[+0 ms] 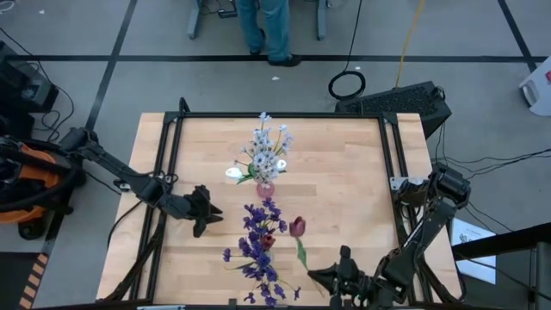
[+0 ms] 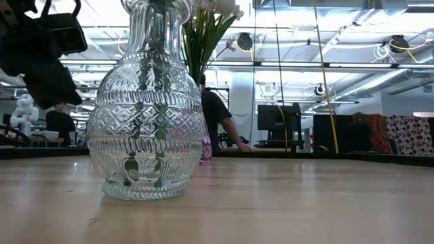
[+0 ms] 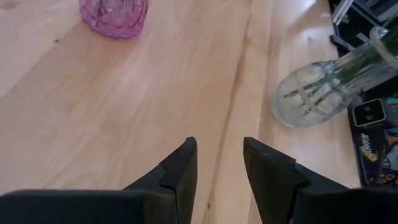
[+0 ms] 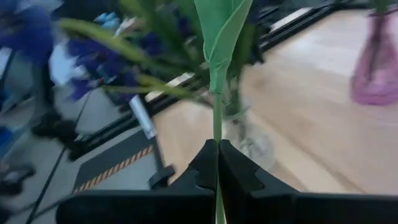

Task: Sort flowers into vase by color
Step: Put the red flower into the transparent vase

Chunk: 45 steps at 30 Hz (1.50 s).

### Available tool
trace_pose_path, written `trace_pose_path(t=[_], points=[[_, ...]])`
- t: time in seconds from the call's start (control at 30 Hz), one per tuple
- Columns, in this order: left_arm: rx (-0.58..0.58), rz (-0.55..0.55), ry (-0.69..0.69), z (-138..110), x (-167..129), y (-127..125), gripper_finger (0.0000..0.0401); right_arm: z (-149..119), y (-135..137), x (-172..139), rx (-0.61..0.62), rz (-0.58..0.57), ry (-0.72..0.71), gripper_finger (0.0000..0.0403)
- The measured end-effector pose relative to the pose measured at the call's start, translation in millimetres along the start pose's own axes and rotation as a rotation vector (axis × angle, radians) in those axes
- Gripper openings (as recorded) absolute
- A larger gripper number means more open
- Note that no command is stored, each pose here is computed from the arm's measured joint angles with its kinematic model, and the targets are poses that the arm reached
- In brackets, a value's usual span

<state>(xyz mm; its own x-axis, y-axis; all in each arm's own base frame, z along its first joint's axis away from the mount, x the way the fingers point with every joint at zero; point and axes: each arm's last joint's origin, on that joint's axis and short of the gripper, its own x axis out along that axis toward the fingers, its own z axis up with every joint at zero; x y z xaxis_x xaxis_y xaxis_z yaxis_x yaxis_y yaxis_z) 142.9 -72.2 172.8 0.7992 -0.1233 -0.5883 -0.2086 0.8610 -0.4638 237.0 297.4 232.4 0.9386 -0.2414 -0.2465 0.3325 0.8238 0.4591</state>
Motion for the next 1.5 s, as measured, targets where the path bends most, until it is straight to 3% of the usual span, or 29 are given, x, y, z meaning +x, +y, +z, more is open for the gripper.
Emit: trace_pose_path(t=[0.27,0.5,0.67,0.87,0.97,1.23,1.5], points=[[0.003,-0.007,-0.025,0,4,-4,0.0136,8,0,7,-0.117,0.040,0.044,0.0000],[0.000,-0.016,-0.032,0,5,-6,0.0136,28,-26,10,-0.119,0.105,0.037,0.0000],[-0.025,-0.017,-0.034,0,5,-6,0.0136,40,-56,6,-0.106,0.297,-0.088,0.0000],[-0.032,-0.032,-0.047,1,5,-7,0.0136,51,-94,-1,-0.099,0.590,-0.373,0.0000],[-0.032,-0.032,-0.047,1,5,-7,0.0136,56,-95,7,-0.217,0.662,-0.470,0.0000],[-0.057,-0.032,-0.046,1,5,-7,0.0136,64,-62,53,-0.432,0.567,-0.556,0.0000],[-0.057,-0.032,-0.045,1,5,-7,0.0136,53,-51,86,-0.447,0.591,-0.551,0.0000]])
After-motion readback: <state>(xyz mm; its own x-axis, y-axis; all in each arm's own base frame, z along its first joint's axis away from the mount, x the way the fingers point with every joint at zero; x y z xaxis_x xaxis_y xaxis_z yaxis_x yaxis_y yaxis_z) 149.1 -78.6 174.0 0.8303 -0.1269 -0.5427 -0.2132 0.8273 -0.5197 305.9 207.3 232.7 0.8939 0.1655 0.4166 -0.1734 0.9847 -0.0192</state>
